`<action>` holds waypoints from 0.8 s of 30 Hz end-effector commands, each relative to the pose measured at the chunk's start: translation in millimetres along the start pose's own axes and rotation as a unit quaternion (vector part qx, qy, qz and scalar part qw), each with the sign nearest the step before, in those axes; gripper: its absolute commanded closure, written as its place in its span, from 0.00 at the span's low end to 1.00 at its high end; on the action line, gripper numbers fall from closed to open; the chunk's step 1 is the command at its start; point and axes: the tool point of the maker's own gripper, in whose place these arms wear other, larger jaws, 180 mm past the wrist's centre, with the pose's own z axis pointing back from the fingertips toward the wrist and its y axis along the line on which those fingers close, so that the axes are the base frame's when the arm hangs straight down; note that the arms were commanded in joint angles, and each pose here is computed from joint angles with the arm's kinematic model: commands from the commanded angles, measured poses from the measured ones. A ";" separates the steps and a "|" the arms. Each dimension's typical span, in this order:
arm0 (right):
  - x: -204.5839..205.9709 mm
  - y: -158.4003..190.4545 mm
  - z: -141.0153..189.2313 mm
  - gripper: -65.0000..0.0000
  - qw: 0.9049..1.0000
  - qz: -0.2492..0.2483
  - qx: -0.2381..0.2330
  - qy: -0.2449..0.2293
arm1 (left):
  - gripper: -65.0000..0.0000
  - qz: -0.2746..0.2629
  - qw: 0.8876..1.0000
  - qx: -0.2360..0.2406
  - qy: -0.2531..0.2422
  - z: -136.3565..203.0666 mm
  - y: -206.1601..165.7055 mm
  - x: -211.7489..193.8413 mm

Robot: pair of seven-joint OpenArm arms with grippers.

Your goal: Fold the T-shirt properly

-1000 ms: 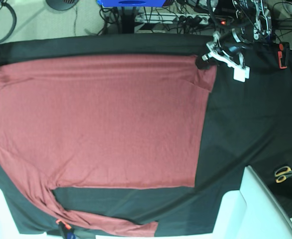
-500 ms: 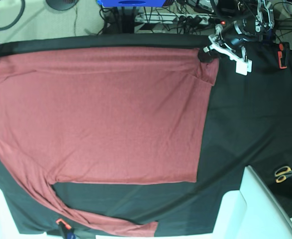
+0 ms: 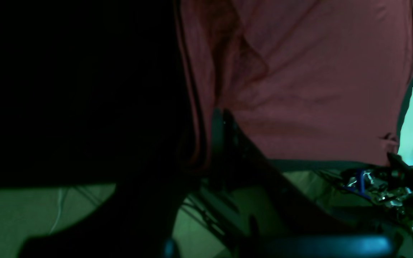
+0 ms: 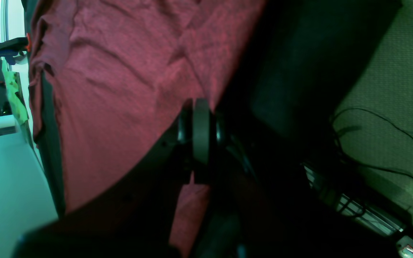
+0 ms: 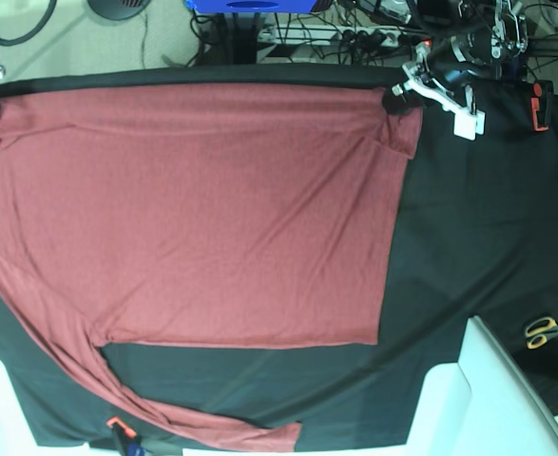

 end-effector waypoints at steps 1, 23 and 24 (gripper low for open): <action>19.1 4.6 4.3 1.00 1.000 0.009 0.007 -0.023 | 1.00 -0.008 1.000 -0.001 -0.012 4.9 -0.1 7.9; 7.6 -1.0 5.7 0.68 1.000 -0.001 0.003 -0.017 | 1.00 -0.005 1.000 -0.001 -0.012 3.2 0.8 8.8; 6.2 -1.3 5.7 0.58 1.000 -0.002 0.002 -0.016 | 1.00 -0.005 1.000 -0.001 -0.012 3.2 0.8 8.8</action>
